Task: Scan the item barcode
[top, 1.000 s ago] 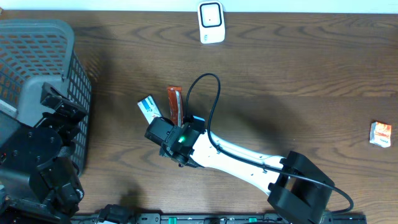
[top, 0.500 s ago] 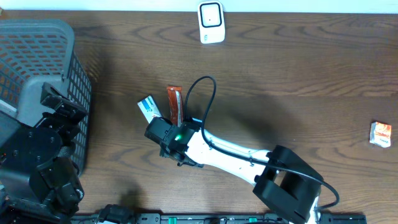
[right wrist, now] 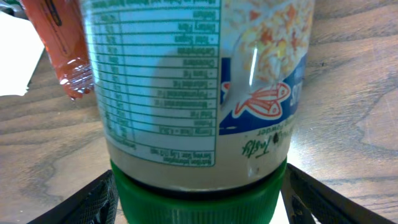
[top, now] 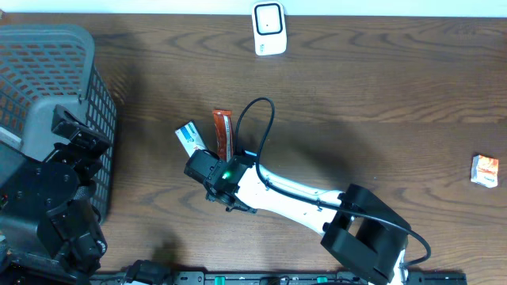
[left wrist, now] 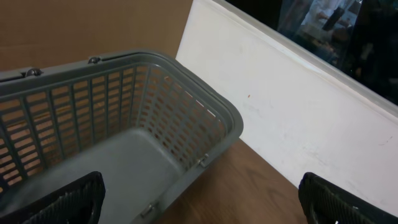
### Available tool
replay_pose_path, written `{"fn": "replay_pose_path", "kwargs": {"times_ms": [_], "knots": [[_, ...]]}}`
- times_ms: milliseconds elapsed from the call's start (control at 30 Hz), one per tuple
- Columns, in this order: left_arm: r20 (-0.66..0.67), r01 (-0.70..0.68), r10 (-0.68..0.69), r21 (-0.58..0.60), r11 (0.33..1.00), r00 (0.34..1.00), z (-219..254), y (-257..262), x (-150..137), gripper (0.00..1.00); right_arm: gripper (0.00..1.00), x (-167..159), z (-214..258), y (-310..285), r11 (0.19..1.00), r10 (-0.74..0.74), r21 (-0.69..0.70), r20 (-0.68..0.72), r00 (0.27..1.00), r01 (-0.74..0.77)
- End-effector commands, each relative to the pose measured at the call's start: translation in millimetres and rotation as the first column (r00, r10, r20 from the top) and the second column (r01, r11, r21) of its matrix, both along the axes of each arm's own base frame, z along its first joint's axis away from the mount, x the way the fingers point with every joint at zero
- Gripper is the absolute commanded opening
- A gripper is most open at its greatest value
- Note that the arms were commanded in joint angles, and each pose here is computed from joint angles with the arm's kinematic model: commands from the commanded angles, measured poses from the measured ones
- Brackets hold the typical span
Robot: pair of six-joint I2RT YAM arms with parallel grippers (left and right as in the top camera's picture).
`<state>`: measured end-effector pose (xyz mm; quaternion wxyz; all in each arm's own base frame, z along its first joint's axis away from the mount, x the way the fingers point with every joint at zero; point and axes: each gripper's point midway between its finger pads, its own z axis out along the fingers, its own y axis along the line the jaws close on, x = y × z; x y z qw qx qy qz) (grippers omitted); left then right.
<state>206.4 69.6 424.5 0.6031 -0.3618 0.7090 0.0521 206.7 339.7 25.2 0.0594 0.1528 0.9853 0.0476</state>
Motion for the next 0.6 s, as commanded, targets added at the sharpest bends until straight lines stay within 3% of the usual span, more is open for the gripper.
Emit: {"fn": "replay_pose_path", "kwargs": {"times_ms": [0,567], "knots": [[-0.01,-0.013,0.013,0.019,1.0,1.0,-0.4,3.0,-1.1,1.0,0.74,-0.9,-9.9,-3.5,1.0,-0.015,-0.024,-0.017,1.0,0.014],[-0.01,-0.013,0.013,0.019,1.0,1.0,-0.4,3.0,-1.1,1.0,0.62,-0.3,-12.7,-5.2,0.999,-0.015,-0.036,-0.014,1.0,0.014]]}}
